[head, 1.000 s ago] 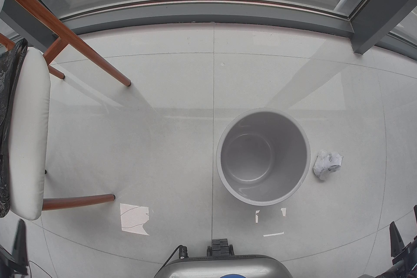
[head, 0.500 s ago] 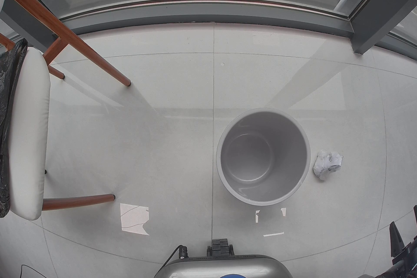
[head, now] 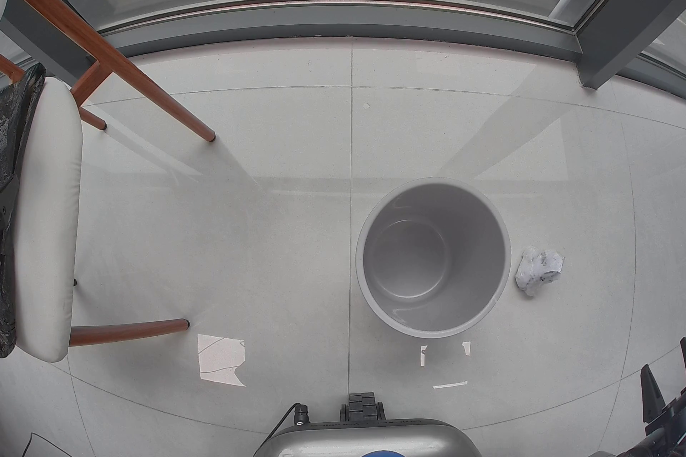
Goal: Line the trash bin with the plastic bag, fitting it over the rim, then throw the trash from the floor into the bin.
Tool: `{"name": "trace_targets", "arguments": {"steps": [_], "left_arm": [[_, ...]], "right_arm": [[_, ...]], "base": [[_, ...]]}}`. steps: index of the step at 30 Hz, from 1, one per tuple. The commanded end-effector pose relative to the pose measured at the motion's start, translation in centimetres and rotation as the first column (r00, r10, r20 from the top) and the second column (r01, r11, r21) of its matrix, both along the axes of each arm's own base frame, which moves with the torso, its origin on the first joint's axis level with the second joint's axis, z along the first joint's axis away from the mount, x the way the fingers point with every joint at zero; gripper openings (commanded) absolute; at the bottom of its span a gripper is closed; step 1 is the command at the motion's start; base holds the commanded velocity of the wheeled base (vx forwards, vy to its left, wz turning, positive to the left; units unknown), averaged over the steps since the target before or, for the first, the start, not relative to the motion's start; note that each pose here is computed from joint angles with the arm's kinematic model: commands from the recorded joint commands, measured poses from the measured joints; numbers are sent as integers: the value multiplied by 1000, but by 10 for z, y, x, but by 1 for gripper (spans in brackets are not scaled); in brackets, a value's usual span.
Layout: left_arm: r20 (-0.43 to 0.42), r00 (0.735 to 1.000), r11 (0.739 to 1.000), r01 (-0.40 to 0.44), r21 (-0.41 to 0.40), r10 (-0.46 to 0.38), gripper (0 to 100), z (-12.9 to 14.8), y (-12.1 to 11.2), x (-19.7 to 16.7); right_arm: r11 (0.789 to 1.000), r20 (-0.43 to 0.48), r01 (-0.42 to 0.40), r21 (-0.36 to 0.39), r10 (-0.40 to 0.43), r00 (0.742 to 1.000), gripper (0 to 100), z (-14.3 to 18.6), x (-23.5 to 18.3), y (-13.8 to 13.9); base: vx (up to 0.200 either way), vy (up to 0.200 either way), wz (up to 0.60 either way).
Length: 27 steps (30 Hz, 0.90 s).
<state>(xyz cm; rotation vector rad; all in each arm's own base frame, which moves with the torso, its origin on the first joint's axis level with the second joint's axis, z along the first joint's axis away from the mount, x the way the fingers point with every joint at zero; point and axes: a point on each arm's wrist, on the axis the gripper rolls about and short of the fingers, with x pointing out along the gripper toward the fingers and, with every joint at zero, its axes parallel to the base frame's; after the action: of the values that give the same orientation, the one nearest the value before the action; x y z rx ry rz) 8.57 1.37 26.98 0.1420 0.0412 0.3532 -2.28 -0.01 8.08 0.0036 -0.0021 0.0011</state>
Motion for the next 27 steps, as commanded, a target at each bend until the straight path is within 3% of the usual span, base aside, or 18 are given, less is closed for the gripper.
{"name": "trace_targets", "arguments": {"steps": [1,5,12,21,27], "left_arm": [[-74,996,999,-41,-25,39,100,-8,8,30],[-87,996,996,-37,-85,30,100,-10,18,42],[-79,995,992,52,-113,-61,100,-8,32,43],[-52,996,991,59,-118,-65,100,0,51,35],[-83,994,985,62,-159,-76,100,-7,69,41]], "right_arm": [[1000,1,0,-1,0,1000,100,-5,0,0],[1000,1,0,1,0,1000,100,-5,0,0],[1000,1,0,1,0,1000,100,-5,0,0],[1000,1,0,1,0,1000,100,-5,0,0],[1000,1,1,1,-1,1000,100,-5,0,0]], "base": [[0,0,0],[0,0,0],[0,0,0],[0,0,0],[0,0,0]]}}
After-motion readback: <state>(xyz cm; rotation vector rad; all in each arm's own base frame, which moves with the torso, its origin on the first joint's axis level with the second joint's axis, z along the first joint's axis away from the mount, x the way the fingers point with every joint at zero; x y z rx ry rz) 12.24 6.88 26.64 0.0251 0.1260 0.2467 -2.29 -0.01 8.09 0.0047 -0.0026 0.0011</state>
